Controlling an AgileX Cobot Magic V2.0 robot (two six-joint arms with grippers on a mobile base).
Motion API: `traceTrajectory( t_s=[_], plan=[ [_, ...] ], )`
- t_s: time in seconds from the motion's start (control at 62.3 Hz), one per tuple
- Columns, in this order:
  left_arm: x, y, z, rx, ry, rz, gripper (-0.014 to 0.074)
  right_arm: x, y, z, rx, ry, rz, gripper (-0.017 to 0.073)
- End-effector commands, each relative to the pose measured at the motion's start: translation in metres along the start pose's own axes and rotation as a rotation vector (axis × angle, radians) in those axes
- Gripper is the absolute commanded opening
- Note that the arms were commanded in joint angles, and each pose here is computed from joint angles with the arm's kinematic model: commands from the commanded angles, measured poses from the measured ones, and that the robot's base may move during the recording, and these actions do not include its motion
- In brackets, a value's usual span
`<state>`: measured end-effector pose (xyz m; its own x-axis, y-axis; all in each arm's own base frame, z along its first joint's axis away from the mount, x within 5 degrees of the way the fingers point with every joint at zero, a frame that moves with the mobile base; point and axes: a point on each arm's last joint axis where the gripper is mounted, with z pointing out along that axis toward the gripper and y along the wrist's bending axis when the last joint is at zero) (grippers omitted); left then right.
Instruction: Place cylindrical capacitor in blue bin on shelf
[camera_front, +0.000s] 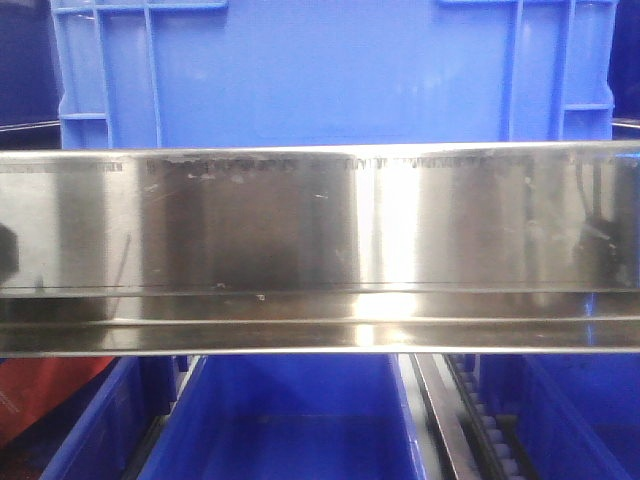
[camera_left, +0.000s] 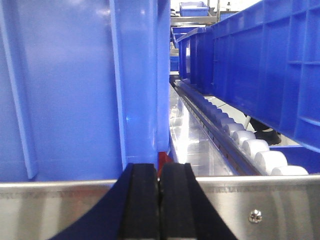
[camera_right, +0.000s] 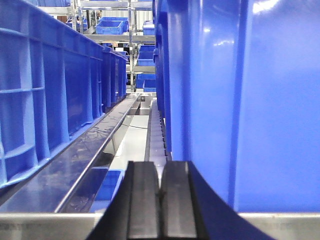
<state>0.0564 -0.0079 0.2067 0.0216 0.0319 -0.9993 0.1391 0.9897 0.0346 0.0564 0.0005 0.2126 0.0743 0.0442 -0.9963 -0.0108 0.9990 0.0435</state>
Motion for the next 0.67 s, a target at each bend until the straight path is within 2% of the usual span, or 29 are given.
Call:
traceTrajectory(
  t_s=[0.0,0.658],
  plan=[
    [-0.0029,0.0002,-0.0005,-0.003,-0.031,-0.007,-0.0111,-0.0013,-0.0002,-0.0002,0.003,-0.020,-0.002,-0.0167],
    [-0.0032,0.0002,-0.0006,-0.003,-0.034,-0.007,-0.0111,-0.0013,-0.0002,-0.0002,0.003,-0.020,-0.002,-0.0167]
  ],
)
